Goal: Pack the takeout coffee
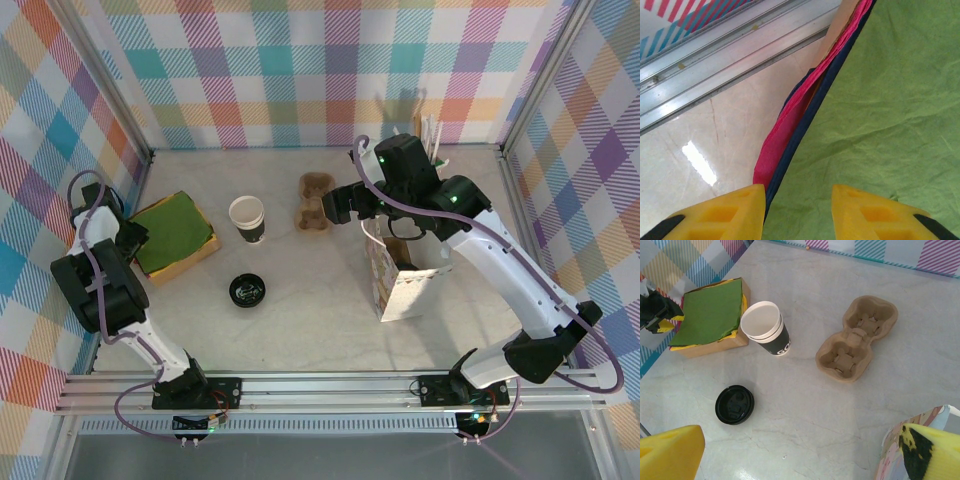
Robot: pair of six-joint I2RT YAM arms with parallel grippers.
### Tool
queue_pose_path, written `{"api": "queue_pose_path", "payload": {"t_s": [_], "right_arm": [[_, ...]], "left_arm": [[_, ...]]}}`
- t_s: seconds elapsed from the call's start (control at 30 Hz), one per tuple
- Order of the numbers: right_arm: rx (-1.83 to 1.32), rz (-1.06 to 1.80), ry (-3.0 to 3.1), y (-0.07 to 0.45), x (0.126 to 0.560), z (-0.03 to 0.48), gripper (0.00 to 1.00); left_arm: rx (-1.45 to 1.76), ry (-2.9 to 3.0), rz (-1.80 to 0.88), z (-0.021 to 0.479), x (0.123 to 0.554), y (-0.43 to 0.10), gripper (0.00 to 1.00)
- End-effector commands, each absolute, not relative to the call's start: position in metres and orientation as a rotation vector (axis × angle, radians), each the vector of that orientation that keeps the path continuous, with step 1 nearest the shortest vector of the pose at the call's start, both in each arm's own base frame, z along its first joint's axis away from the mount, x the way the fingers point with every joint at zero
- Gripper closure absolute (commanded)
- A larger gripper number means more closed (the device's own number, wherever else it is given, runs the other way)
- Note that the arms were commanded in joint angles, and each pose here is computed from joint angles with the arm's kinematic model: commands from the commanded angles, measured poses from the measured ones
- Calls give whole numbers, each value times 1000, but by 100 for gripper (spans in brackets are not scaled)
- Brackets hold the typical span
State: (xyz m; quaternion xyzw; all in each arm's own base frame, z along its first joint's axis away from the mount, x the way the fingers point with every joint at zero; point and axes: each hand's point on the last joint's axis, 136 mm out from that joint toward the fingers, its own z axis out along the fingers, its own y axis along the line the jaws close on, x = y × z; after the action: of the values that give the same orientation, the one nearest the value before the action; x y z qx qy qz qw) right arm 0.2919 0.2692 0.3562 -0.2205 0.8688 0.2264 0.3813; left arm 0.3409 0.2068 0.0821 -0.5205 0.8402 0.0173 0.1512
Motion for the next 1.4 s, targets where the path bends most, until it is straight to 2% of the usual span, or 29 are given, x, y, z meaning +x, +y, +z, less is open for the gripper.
{"api": "queue_pose_path", "payload": {"t_s": [0.0, 0.93, 1.27, 1.37], "right_arm": [[-590, 578, 2196, 271, 290, 364, 1], [-591, 572, 2206, 272, 291, 359, 1], [-592, 570, 2204, 272, 291, 359, 1], [-592, 570, 2204, 272, 291, 359, 1]], "left_arm": [[-1485, 2412, 36, 81, 345, 213, 61], [-1445, 2384, -56, 85, 352, 204, 64], [-1515, 2410, 12, 79, 339, 206, 68], [-1525, 2410, 16, 78, 336, 205, 73]]}}
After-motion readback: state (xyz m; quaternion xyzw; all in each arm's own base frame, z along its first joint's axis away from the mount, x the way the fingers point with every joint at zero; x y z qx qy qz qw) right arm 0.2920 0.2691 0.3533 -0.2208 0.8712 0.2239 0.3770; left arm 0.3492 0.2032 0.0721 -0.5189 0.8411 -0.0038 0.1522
